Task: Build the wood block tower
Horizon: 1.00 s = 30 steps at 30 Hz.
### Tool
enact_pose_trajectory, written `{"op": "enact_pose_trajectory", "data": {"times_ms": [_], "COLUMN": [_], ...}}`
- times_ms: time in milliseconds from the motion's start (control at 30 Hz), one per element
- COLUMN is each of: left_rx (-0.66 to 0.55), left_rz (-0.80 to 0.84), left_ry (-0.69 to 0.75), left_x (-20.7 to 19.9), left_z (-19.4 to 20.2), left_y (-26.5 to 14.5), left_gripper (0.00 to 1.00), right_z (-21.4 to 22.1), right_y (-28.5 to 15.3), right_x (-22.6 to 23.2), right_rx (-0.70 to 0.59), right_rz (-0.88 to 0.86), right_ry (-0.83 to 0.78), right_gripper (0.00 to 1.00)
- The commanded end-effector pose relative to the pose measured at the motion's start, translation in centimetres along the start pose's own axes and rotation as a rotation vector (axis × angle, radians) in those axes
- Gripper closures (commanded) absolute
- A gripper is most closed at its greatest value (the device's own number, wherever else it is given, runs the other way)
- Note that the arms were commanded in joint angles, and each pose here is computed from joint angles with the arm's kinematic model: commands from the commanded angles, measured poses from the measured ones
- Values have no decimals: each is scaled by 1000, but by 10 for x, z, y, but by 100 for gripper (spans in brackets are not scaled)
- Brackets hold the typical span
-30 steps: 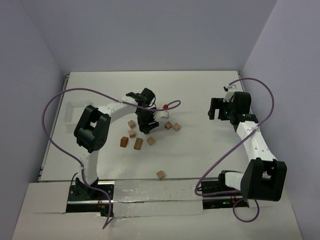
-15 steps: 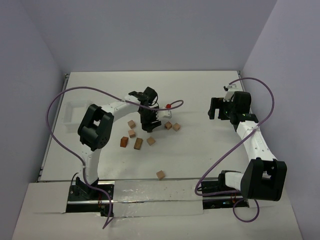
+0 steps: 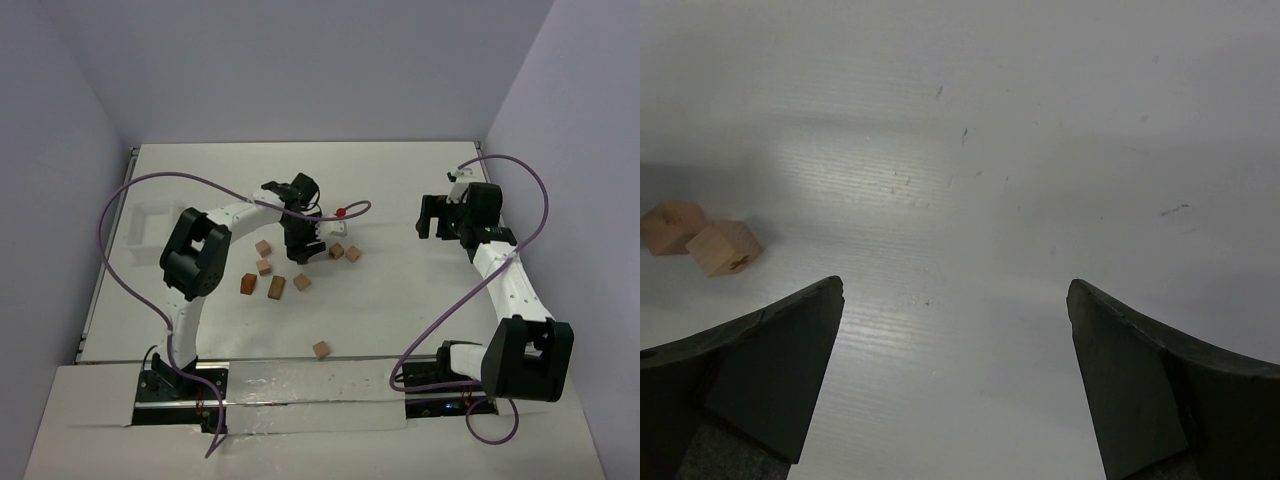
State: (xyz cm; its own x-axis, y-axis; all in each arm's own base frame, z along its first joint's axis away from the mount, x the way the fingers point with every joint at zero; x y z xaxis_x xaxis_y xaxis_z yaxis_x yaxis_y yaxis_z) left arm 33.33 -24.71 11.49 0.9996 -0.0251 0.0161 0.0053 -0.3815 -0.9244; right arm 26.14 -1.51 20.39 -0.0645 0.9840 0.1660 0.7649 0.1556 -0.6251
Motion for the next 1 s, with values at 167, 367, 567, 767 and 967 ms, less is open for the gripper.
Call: {"op": "enact_pose_trajectory", "data": {"times_ms": [167,367,567,767,967], "left_rx": [-15,-52,-147,-159,-179], "left_rz": [6,-73,-255,-306,-250], "left_ry": [42,51,65,-34,-199], "left_x": [2,9,8,-10,-29], "left_z": [-9,-32,-62,-27,35], "left_y": [4,-36,-132,-167,-149], "left_gripper": [1,1,1,1,10], "right_z": [-17,-17,-17,-19,-18], "right_y": [-3,-6,-9,-12,-11], "right_x": [-1,1,2,3,3], "right_rx": [-39,-48,-63,-72,-73], "right_rz": [-6,-8,-14,-23,-21], "right_ry": [-16,-18,-20,-22,-23], "right_gripper": [0,0,0,0,0]}}
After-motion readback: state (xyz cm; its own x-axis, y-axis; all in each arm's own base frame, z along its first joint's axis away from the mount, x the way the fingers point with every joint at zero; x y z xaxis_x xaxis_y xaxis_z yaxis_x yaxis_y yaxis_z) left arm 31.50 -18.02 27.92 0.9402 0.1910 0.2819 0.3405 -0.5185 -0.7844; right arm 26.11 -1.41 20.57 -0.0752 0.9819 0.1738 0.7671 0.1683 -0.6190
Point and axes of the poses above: each gripper's point midway between its finger pads, its own y axis out along the fingers, its own x axis along the line the jaws close on, z = x × y, the point moved 10 cm from there along -y, back along the fingers, and after that the axes turned 3 degrees about y, right-handed, at the moved point
